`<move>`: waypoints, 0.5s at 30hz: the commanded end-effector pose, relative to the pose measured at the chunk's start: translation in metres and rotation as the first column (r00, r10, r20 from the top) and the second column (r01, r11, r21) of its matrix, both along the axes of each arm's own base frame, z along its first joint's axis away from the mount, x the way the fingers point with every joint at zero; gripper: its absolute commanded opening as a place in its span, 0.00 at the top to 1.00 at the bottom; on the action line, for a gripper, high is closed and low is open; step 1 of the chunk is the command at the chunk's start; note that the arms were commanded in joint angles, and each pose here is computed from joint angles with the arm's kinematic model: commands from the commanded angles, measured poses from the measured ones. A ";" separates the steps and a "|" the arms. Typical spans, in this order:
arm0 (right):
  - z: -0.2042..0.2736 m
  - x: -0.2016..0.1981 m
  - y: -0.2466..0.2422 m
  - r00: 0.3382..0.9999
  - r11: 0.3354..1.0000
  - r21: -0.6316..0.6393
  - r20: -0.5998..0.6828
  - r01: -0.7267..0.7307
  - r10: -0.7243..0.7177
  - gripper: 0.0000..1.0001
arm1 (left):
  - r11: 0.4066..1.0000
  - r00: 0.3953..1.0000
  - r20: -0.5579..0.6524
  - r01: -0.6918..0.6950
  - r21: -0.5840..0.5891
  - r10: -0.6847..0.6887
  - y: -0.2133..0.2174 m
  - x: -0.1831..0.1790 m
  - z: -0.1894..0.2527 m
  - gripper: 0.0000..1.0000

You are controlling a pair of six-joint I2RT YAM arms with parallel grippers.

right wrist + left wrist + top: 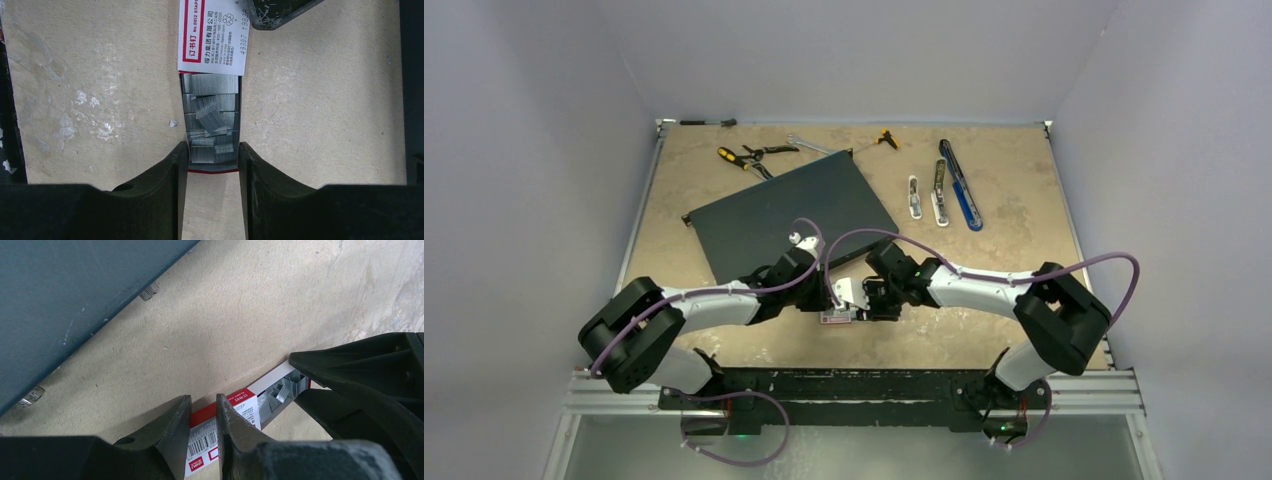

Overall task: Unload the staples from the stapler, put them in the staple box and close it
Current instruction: Close the staple box at the center of the board.

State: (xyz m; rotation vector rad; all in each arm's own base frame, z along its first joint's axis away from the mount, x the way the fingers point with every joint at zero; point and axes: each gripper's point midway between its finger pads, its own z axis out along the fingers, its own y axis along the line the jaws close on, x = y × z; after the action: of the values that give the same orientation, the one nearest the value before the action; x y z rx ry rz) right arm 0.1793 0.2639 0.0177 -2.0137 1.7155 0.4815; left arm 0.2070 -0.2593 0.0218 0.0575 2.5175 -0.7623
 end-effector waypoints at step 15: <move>-0.009 -0.009 -0.005 0.996 0.996 -0.073 -0.069 0.045 -0.050 0.72 | 1.000 1.000 0.015 -0.019 -0.007 0.020 -0.001 0.004 0.008 0.76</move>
State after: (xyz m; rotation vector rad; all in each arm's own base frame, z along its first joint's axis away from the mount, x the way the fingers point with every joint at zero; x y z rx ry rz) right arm 0.1790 0.2657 0.0173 -1.9901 1.7715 0.4953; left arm 0.2072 -0.2589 0.0216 0.0454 2.5195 -0.7601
